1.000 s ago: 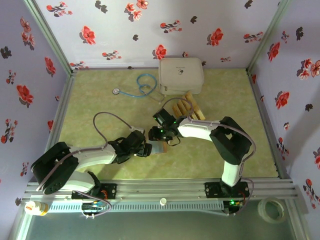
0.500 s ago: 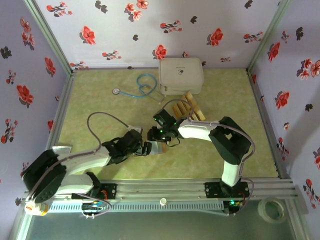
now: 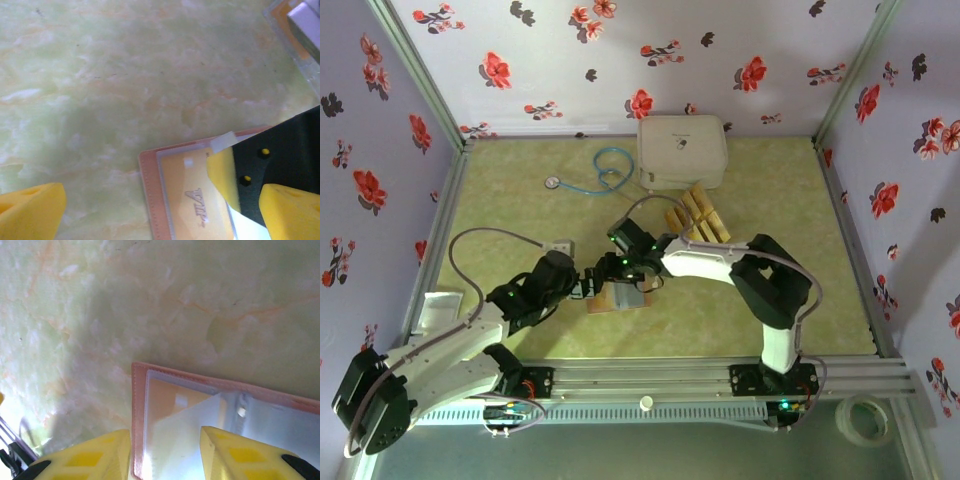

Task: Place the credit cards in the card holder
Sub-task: Flip over the card slot in the card holder, then move the card holder to the center of the table, then pick up the credit card from the storage box.

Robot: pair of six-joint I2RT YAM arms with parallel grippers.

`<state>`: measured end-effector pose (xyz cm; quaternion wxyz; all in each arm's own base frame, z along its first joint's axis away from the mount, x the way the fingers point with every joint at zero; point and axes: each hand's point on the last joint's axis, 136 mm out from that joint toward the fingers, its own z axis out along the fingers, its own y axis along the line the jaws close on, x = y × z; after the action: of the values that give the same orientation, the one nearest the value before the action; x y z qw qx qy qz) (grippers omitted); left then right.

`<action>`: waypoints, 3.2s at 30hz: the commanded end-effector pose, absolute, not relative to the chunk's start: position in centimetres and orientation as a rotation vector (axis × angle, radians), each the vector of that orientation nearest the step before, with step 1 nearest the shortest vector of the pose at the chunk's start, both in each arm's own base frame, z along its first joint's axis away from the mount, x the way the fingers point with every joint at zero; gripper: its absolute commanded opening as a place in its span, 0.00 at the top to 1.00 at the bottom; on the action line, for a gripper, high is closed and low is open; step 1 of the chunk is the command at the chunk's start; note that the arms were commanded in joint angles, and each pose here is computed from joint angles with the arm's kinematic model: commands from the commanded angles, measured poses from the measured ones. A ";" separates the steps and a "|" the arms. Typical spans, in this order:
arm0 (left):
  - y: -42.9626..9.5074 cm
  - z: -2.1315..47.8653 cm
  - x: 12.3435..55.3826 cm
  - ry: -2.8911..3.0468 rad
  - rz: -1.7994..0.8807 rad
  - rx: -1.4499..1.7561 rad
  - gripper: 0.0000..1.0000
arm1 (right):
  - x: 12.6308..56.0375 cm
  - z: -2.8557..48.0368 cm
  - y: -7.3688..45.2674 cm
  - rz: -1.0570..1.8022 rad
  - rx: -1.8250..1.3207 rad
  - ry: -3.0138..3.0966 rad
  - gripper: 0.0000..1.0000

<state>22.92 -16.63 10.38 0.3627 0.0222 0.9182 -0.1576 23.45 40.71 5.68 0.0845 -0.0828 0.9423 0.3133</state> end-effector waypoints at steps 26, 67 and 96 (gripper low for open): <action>-15.7 13.1 23.2 2.309 -0.454 -0.020 0.00 | 25.8 10.7 38.8 0.758 -0.310 2.746 0.53; -20.3 8.6 26.1 2.476 -0.395 0.153 0.00 | 25.2 7.7 21.7 0.252 -0.157 2.763 0.62; -18.6 8.7 28.1 2.560 -0.196 -0.013 0.00 | 31.1 16.5 16.6 -0.141 -0.292 2.620 0.58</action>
<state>27.64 -19.08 8.44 0.2854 0.0082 0.9542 -0.0896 31.55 17.05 17.60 0.2920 -0.0971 0.9504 -0.0448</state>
